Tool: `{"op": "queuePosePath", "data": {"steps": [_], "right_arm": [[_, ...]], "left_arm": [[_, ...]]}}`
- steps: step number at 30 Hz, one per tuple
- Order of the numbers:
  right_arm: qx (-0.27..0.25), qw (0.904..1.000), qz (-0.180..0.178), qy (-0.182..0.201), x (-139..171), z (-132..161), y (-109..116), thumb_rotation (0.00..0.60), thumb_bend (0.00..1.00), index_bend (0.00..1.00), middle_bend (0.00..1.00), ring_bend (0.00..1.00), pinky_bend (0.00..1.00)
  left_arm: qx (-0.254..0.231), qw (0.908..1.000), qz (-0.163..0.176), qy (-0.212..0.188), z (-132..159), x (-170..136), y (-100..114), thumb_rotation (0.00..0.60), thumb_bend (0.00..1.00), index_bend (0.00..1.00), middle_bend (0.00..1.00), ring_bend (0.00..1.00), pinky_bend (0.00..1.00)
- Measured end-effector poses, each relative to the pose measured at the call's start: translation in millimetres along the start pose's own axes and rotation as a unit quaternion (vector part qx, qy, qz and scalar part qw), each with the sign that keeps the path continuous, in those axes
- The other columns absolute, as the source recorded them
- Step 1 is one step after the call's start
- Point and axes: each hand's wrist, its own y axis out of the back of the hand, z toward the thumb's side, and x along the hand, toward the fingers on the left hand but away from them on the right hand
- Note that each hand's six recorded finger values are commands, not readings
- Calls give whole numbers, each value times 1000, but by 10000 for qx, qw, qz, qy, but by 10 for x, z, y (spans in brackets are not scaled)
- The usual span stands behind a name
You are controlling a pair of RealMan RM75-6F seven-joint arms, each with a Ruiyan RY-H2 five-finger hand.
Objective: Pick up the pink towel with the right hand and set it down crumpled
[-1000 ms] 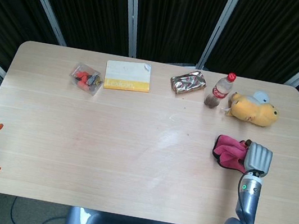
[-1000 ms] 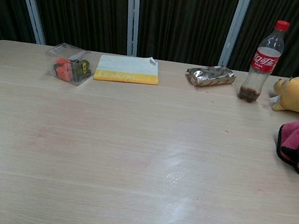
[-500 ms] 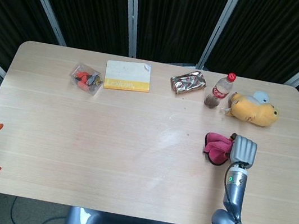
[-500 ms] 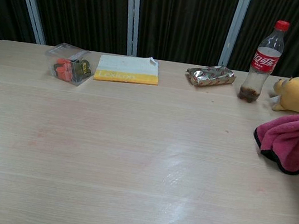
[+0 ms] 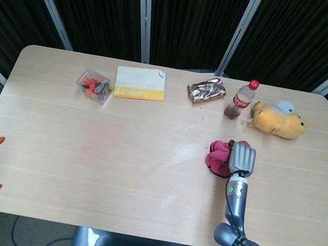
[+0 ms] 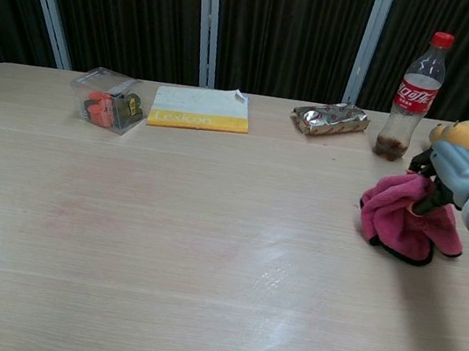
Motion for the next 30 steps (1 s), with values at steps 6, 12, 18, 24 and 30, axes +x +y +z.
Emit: {"op": "queuePosePath", "data": {"steps": [6,12,18,24,30], "right_arm": [[-339,9981,181,483,197,417,-120,600,392,751,634,533,760],[-646,9922,357,1002,504,783,-156,600,392,751,634,535,760],[-747,9863,207,1456,765,930,131,600,392,753,635,535,760],[-563,9894,-180,1326,732,633,572,600,392,754,636,534,760],[-359,9934,-446,990,653,256,869,600,392,755,636,534,760]], "left_arm": [[48,10000,5,-29,16,-3,1,600,0,15,0,0,0],[84,9999,117,0,10,-7,15,600,0,16,0,0,0],[134,9998,133,32,5,-16,12,600,0,24,0,0,0],[153,9997,167,63,16,-20,5,600,0,25,0,0,0],[188,9996,178,65,26,-24,-3,600,0,34,0,0,0]]}}
